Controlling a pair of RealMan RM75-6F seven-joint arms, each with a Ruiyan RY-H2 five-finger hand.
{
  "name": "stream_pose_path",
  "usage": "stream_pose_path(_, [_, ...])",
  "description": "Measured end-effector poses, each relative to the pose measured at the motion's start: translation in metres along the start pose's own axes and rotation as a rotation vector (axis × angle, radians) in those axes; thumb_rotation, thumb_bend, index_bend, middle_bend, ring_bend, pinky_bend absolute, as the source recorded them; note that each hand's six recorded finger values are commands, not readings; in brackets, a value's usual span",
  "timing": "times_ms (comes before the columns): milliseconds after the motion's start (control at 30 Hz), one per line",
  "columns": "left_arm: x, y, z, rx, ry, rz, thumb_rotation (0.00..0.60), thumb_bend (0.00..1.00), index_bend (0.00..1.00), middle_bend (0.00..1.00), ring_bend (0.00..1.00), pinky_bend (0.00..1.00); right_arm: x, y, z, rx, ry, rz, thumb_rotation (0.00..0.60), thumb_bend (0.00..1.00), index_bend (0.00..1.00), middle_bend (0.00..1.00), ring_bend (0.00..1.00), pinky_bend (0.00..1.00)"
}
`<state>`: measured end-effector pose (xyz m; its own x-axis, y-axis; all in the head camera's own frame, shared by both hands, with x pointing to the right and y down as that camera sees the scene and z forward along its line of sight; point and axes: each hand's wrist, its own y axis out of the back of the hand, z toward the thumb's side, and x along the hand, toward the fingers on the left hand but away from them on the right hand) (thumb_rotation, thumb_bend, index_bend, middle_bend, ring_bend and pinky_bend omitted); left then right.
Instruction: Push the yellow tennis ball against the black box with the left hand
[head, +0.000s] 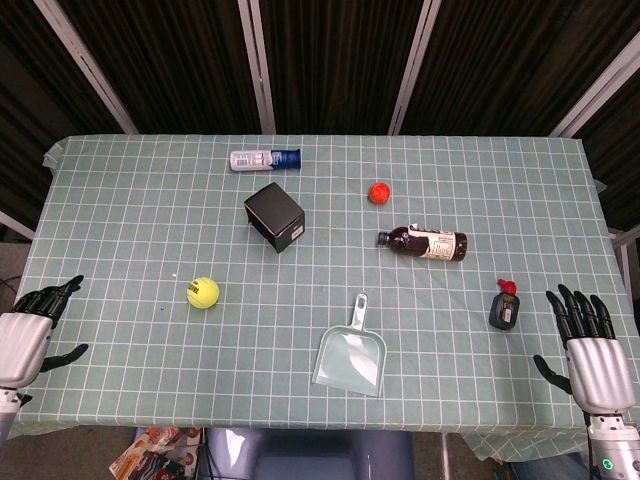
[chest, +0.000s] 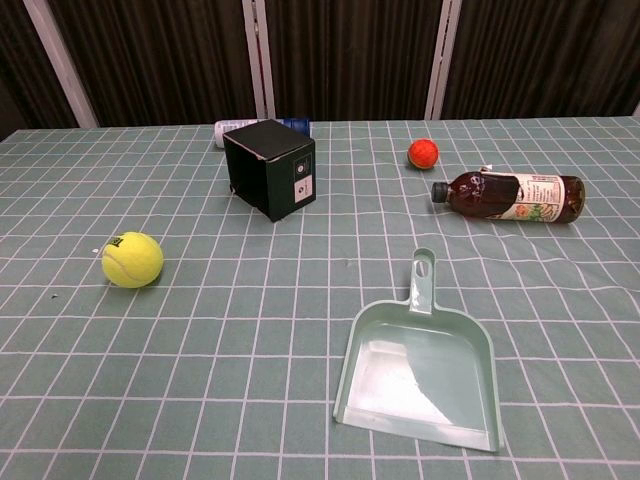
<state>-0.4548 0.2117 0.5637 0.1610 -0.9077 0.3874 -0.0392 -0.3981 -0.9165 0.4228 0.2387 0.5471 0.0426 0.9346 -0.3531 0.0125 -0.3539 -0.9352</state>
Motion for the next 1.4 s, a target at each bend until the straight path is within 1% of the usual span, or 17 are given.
stream_pose_path(167, [0.001, -0.006, -0.001, 0.001, 0.014, -0.034, 0.600, 0.07, 0.08, 0.23, 0.20, 0.26, 0.000, -0.001, -0.001, 0.003, -0.007, 0.011, 0.600, 0.26, 0.00, 0.00, 0.00, 0.00])
stream_pose_path(233, [0.002, -0.006, 0.000, 0.002, 0.012, -0.040, 0.600, 0.07, 0.10, 0.26, 0.20, 0.27, 0.000, -0.001, -0.001, 0.003, -0.008, 0.010, 0.600, 0.26, 0.00, 0.00, 0.00, 0.00])
stream_pose_path(267, [0.004, -0.007, 0.001, 0.001, 0.007, -0.044, 0.600, 0.08, 0.14, 0.31, 0.22, 0.31, 0.001, -0.001, -0.001, 0.003, -0.009, 0.010, 0.600, 0.26, 0.00, 0.00, 0.00, 0.00])
stream_pose_path(333, [0.005, -0.009, 0.004, 0.000, -0.009, -0.051, 0.600, 0.20, 0.29, 0.46, 0.32, 0.44, 0.001, 0.000, -0.002, -0.001, -0.011, 0.009, 0.600, 0.26, 0.00, 0.00, 0.00, 0.00])
stream_pose_path(367, [0.007, -0.011, 0.007, 0.002, -0.024, -0.056, 0.600, 0.28, 0.39, 0.57, 0.39, 0.52, 0.001, 0.000, -0.002, -0.001, -0.012, 0.008, 0.600, 0.26, 0.00, 0.00, 0.00, 0.00])
stream_pose_path(400, [0.008, -0.013, 0.010, 0.005, -0.038, -0.060, 0.600, 0.35, 0.48, 0.64, 0.45, 0.58, 0.001, 0.001, -0.002, 0.000, -0.012, 0.007, 0.600, 0.26, 0.00, 0.00, 0.00, 0.00])
stream_pose_path(433, [0.009, -0.015, 0.012, 0.011, -0.052, -0.065, 0.600, 0.36, 0.51, 0.67, 0.48, 0.60, 0.001, 0.000, -0.003, 0.002, -0.014, 0.007, 0.600, 0.26, 0.00, 0.00, 0.00, 0.00])
stream_pose_path(533, [0.013, -0.026, 0.014, 0.043, -0.082, -0.102, 0.600, 0.36, 0.52, 0.68, 0.49, 0.62, 0.001, -0.001, -0.004, 0.009, -0.020, 0.012, 0.600, 0.26, 0.00, 0.00, 0.00, 0.00])
stream_pose_path(667, [0.020, -0.050, 0.015, 0.061, -0.094, -0.197, 0.600, 0.36, 0.52, 0.72, 0.53, 0.67, 0.000, -0.002, -0.002, 0.014, -0.022, 0.017, 0.600, 0.26, 0.00, 0.00, 0.00, 0.00])
stream_pose_path(767, [0.030, -0.065, 0.016, 0.083, -0.098, -0.249, 0.600, 0.36, 0.52, 0.73, 0.54, 0.69, 0.001, -0.002, -0.003, 0.014, -0.023, 0.016, 0.600, 0.26, 0.00, 0.00, 0.00, 0.00])
stream_pose_path(900, [0.039, -0.077, 0.021, 0.104, -0.121, -0.271, 0.600, 0.36, 0.51, 0.73, 0.54, 0.69, 0.001, 0.000, -0.005, 0.008, -0.031, 0.013, 0.600, 0.26, 0.00, 0.00, 0.00, 0.00])
stream_pose_path(1000, [0.045, -0.088, 0.027, 0.115, -0.147, -0.303, 0.600, 0.36, 0.52, 0.72, 0.54, 0.69, 0.001, 0.002, -0.006, 0.004, -0.032, 0.009, 0.600, 0.26, 0.00, 0.00, 0.00, 0.00])
stream_pose_path(1100, [0.052, -0.098, 0.039, 0.126, -0.186, -0.327, 0.600, 0.35, 0.53, 0.72, 0.54, 0.69, 0.003, 0.004, -0.006, 0.002, -0.027, 0.004, 0.600, 0.26, 0.00, 0.00, 0.00, 0.00])
stream_pose_path(1200, [0.055, -0.104, 0.051, 0.129, -0.222, -0.341, 0.600, 0.32, 0.53, 0.73, 0.54, 0.69, 0.004, 0.004, -0.006, 0.000, -0.028, 0.004, 0.600, 0.26, 0.00, 0.00, 0.00, 0.00])
stream_pose_path(1400, [0.062, -0.110, 0.070, 0.132, -0.254, -0.347, 0.600, 0.32, 0.54, 0.72, 0.54, 0.69, 0.005, 0.005, -0.007, -0.002, -0.025, 0.003, 0.600, 0.26, 0.00, 0.00, 0.00, 0.00])
